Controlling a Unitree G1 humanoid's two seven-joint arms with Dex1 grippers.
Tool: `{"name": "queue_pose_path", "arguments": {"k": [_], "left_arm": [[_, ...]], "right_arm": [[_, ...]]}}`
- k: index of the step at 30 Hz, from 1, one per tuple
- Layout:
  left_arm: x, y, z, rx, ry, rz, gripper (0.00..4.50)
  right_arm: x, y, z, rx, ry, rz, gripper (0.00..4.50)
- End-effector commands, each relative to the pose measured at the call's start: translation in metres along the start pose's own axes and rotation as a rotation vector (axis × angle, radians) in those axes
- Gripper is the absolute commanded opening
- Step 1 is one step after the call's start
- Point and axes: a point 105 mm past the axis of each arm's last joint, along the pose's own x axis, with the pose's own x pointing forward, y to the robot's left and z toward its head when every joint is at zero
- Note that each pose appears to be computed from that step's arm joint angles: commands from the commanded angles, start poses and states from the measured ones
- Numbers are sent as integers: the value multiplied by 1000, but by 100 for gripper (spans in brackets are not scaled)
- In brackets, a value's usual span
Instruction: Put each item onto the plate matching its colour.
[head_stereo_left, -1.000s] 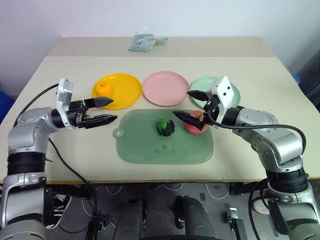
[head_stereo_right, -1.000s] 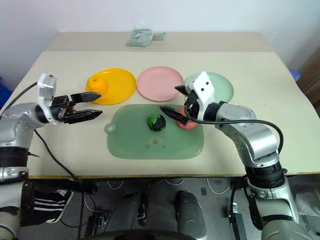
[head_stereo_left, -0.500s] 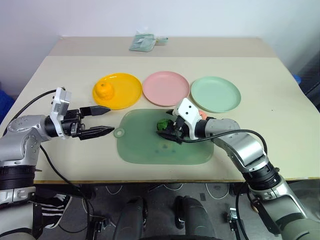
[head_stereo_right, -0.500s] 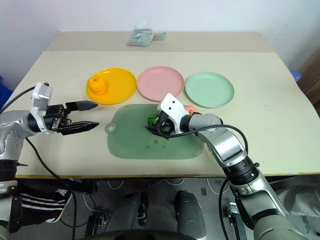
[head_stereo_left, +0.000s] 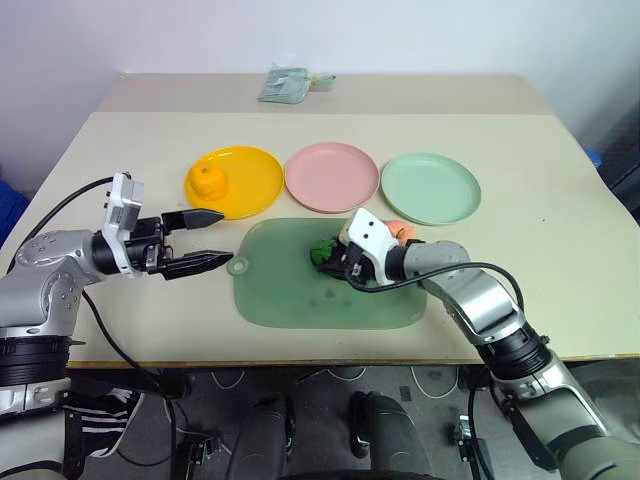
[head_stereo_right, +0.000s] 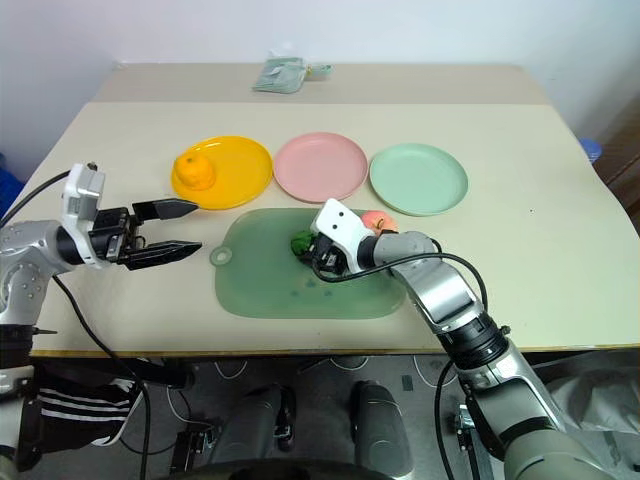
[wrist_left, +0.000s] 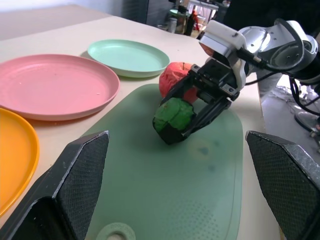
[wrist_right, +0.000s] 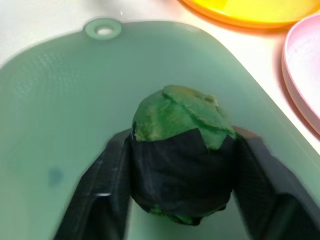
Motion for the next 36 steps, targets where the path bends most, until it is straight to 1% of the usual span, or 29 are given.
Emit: {"name": "queue_pose_path", "arguments": {"k": [1,4,6,8,10,12,15,17,19,20,22,24,26,27,29,30,31,33,34,36], "left_arm": [[3,-1,17,57,-35,-10,450],[7,2,25,58,-81,10,450],[10,7,32,77,-126,39,450],[14,16,39,114,-175,91,450],[21,24,42,101,-202,134,450],[30,25,37,89,-172,142,450],[41,30,36,65,-177,192,450],[47,31,35,80,-173,207,450],[49,31,33,75,-179,219,450],[48,31,33,78,-181,218,450],[47,31,30,77,-168,219,450],[45,30,27,87,-157,205,450],[43,29,25,85,-148,193,450],[41,26,26,81,-156,171,450],[36,20,29,43,-184,111,450],[33,15,31,34,-200,72,450],[31,8,31,17,-201,25,450],[25,-2,31,-48,-210,-49,450],[22,-6,31,-63,-206,-78,450],[18,-11,29,-77,-191,-114,450]], "right_arm": [[-11,-5,38,29,-153,-16,275],[-23,-22,68,118,-293,-68,275],[-33,-47,85,163,-376,-174,275],[-44,-79,92,181,-413,-323,275],[-55,-115,85,188,-392,-513,275],[-64,-142,67,163,-309,-657,275],[-77,-170,39,135,-197,-817,275],[-83,-181,17,153,-123,-874,275],[-82,-182,1,198,-107,-866,275],[-80,-181,-3,219,-111,-844,299],[-79,-180,-5,226,-115,-834,355],[-79,-179,-1,222,-131,-825,444],[-79,-176,10,197,-170,-804,444],[-79,-171,20,193,-220,-770,444],[-78,-152,44,245,-359,-602,444],[-78,-140,53,249,-394,-519,444],[-79,-125,57,209,-394,-433,444],[-83,-98,54,194,-343,-279,444],[-85,-88,52,172,-315,-235,444],[-90,-77,46,193,-275,-181,444]]}}
